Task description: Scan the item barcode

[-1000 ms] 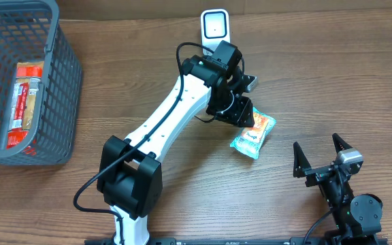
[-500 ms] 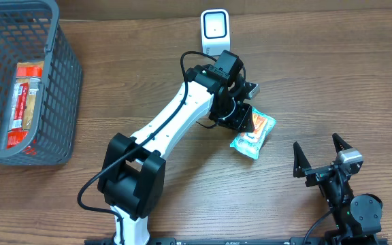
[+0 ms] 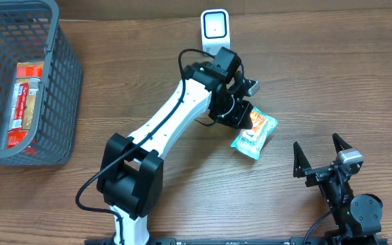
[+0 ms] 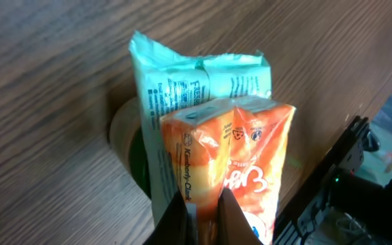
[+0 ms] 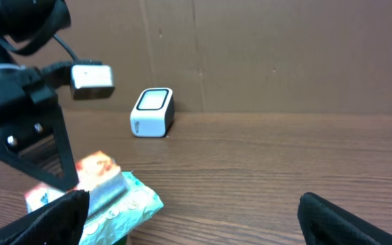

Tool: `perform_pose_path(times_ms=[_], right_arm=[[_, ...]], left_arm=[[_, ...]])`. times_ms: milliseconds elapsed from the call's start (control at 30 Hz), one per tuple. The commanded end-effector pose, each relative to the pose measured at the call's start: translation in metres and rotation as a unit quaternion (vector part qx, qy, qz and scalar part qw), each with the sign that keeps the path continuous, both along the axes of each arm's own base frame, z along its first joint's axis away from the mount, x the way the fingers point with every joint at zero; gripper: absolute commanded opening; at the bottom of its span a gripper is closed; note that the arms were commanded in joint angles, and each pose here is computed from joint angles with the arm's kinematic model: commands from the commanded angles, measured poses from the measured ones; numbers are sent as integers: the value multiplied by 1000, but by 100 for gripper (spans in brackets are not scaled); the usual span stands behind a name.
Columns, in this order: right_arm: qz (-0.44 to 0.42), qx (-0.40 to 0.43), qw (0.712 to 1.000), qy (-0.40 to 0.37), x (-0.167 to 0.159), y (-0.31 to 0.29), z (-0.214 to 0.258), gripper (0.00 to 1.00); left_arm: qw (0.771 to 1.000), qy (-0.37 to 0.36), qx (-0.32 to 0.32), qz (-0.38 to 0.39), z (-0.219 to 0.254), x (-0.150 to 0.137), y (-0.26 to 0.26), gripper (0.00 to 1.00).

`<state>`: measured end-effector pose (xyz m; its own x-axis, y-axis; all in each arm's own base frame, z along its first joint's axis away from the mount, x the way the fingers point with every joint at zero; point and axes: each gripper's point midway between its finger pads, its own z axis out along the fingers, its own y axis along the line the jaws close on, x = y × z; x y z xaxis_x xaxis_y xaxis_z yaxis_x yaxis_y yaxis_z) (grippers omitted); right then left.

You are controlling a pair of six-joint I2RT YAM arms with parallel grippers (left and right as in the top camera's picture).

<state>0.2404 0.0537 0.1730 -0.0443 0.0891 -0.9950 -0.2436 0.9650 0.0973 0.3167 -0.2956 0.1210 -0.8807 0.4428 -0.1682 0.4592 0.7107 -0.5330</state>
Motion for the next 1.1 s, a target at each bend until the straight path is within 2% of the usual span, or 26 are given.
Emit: perform_pose_path(times_ms=[0, 200, 367, 567, 700, 933, 1000, 1067], right_arm=[[-4, -2, 1000, -2, 0, -2, -2, 100], [-4, -2, 1000, -2, 0, -2, -2, 100], [-4, -2, 1000, -2, 0, -2, -2, 100], [-4, -2, 1000, -2, 0, -2, -2, 100], [-4, -2, 1000, -2, 0, -2, -2, 100], [-4, -2, 1000, -2, 0, -2, -2, 100], [-4, -2, 1000, -2, 0, -2, -2, 100], [-4, -2, 1000, -2, 0, -2, -2, 100]], left_arm=[[999, -38, -11, 11, 28, 20, 7, 4], [998, -37, 37, 45, 26, 33, 40, 4], [982, -50, 154, 93, 9, 44, 92, 4], [922, -90, 322, 195, 4, 54, 150, 4], [860, -154, 420, 246, 8, 59, 174, 4], [790, -237, 512, 240, -5, 41, 175, 4], [782, -245, 522, 238, -15, 34, 175, 4], [783, -245, 523, 232, -28, 29, 174, 4]])
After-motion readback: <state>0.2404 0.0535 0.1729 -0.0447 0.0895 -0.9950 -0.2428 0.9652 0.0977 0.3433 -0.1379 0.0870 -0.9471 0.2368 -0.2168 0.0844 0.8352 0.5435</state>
